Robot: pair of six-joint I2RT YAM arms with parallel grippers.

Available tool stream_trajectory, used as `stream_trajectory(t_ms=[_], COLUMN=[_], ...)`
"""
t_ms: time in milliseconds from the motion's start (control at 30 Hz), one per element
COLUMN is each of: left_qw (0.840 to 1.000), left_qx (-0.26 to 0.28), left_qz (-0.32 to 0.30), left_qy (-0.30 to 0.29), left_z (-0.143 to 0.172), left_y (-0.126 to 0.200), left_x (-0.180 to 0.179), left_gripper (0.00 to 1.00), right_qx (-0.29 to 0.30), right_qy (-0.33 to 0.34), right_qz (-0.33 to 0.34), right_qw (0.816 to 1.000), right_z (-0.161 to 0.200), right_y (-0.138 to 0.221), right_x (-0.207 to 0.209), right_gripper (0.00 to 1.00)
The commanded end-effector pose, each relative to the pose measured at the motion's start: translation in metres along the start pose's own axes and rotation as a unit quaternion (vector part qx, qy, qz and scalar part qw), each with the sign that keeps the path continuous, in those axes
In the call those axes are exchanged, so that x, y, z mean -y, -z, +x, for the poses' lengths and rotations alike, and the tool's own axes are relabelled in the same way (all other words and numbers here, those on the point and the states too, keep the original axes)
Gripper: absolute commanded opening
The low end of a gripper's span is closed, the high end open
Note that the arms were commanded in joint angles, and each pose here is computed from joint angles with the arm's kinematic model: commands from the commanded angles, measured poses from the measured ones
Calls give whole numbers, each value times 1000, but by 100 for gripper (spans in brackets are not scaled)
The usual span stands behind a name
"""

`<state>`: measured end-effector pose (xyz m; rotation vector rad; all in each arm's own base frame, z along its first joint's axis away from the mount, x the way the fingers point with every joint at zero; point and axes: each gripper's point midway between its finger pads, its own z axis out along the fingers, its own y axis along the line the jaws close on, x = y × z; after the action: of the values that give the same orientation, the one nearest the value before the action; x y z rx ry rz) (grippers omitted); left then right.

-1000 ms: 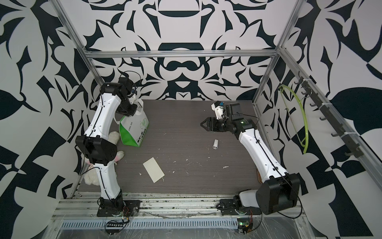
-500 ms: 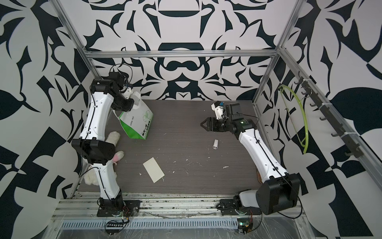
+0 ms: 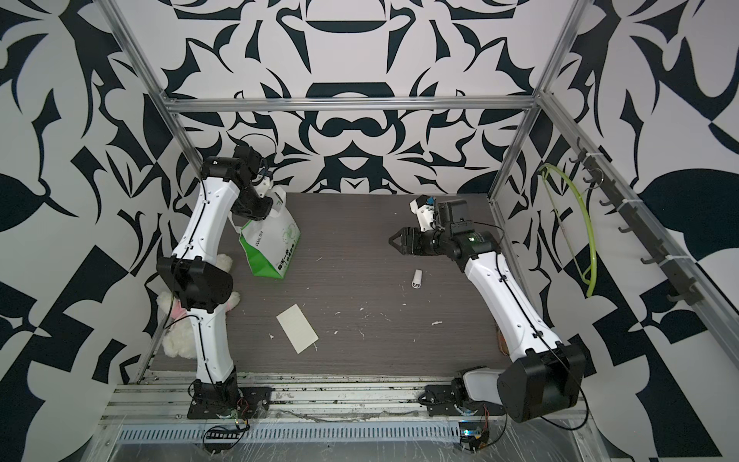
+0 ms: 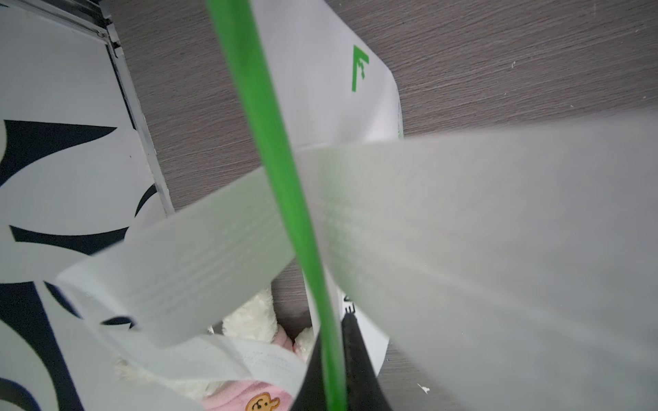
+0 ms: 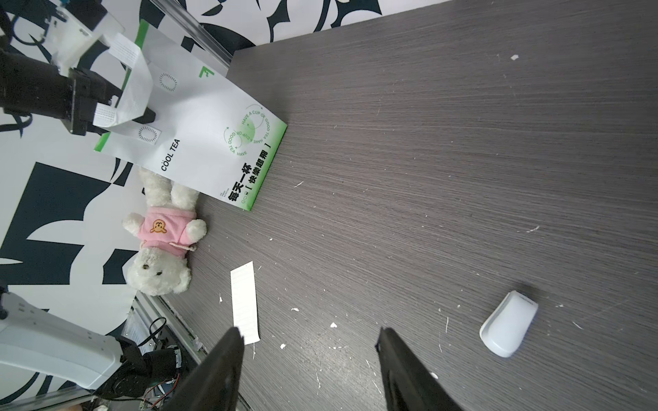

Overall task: Staple the receipts to the bags
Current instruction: Place the takeout bag at the center of the board.

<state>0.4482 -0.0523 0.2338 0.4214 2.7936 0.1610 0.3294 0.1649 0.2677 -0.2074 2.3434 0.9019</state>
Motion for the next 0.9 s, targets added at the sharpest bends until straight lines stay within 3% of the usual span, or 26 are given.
stream_trajectory(t_ms=[0, 133, 233, 333, 567, 867], left_qw=[999, 1000, 1000, 1000, 999, 997], left_qx=[-45, -12, 0, 9, 35, 74], left_qz=[10, 23, 13, 9, 5, -1], left_qy=[-6, -5, -7, -7, 7, 17], left_z=[12, 3, -1, -3, -7, -8], left_y=[-26, -8, -1, 4, 16, 46], left_x=[4, 6, 5, 4, 2, -2], left_gripper=[1, 7, 40, 54, 61, 63], right_qx=[21, 17, 23, 23, 25, 22], right_qy=[28, 29, 33, 33, 36, 33], right_qz=[-16, -17, -18, -19, -17, -18], right_qw=[999, 999, 999, 999, 999, 999], right_z=[-10, -10, -12, -11, -10, -10], right_y=[14, 12, 14, 15, 17, 13], right_x=[-17, -17, -18, -19, -19, -17], right_gripper=[60, 60, 63, 67, 68, 68])
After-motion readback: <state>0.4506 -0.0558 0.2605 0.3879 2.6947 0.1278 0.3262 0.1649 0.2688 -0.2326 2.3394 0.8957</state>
